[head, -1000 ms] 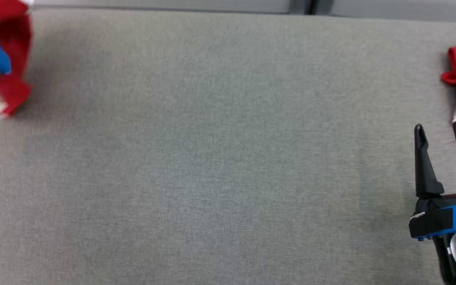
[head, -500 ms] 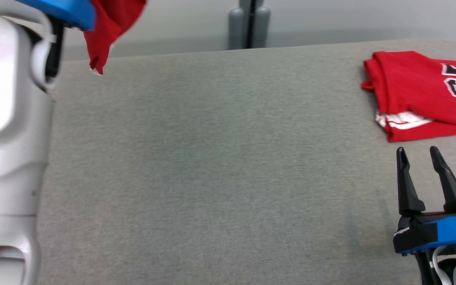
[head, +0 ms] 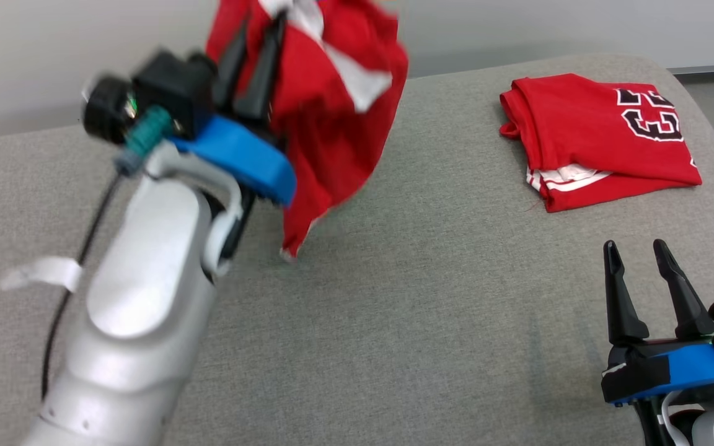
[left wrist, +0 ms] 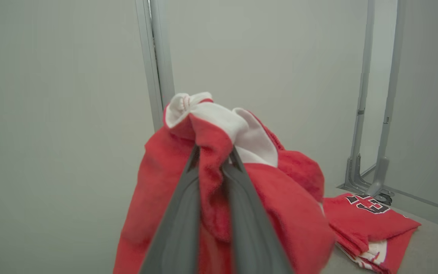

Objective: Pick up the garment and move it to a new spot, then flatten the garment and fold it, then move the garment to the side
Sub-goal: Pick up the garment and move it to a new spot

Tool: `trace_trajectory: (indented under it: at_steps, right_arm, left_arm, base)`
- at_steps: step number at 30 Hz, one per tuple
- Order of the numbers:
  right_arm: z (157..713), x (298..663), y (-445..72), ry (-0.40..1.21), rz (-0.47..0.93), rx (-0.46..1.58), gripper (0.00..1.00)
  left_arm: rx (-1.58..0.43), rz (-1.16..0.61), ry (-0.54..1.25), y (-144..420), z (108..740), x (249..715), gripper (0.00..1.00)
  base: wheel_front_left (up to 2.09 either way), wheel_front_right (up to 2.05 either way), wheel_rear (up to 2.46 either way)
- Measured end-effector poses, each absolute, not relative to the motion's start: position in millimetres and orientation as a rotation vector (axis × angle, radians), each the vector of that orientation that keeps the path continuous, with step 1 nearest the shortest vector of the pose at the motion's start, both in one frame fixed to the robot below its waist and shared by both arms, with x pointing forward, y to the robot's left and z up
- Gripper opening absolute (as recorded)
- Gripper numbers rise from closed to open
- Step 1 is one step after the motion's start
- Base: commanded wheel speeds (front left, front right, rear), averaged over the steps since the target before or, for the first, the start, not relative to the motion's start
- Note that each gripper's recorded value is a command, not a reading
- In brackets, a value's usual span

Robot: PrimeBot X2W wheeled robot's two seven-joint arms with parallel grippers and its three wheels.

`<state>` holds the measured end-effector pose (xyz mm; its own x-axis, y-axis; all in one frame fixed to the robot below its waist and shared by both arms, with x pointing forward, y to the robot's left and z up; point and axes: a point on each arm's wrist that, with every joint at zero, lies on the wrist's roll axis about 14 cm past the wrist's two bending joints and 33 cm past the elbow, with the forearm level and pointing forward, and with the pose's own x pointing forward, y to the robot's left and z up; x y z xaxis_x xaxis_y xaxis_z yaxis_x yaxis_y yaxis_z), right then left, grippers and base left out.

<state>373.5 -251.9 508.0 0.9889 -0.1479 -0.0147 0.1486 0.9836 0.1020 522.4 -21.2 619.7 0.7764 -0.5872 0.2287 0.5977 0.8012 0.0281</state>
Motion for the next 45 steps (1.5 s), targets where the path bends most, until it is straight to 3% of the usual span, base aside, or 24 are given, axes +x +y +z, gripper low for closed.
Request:
trace_trajectory:
  at_steps: [13,14,16,25,36,45]
  right_arm:
    - [504.3,365.1,-251.6,0.018,-0.152,0.111,1.00]
    - [504.3,365.4,-250.0,0.018,-0.147,0.112,1.00]
    - [504.9,366.9,-245.7,0.017,-0.134,0.115,1.00]
    - [508.4,365.5,-230.0,0.008,-0.086,0.127,1.00]
    - [509.3,369.3,-204.2,0.008,-0.008,0.140,1.00]
    - [511.1,374.3,-185.2,0.006,0.050,0.151,1.00]
  left_arm:
    - [-0.080,-0.703,0.181,-38.1,457.4,431.1,0.00]
    - [-0.074,-0.707,0.198,-38.0,451.3,425.0,0.18]
    - [-0.071,-0.709,0.205,-37.5,447.1,417.8,1.00]
    - [-0.088,-0.587,0.060,-8.0,485.5,425.1,1.00]
    - [-0.056,-0.309,-0.057,91.6,514.2,422.5,1.00]
    - [-0.042,-0.112,-0.079,161.9,517.2,392.3,1.00]
  base:
    - [0.00,0.00,0.00]
    - [0.00,0.00,0.00]
    - [0.00,0.00,0.00]
    - [0.00,0.00,0.00]
    - [0.00,0.00,0.00]
    - [0.00,0.00,0.00]
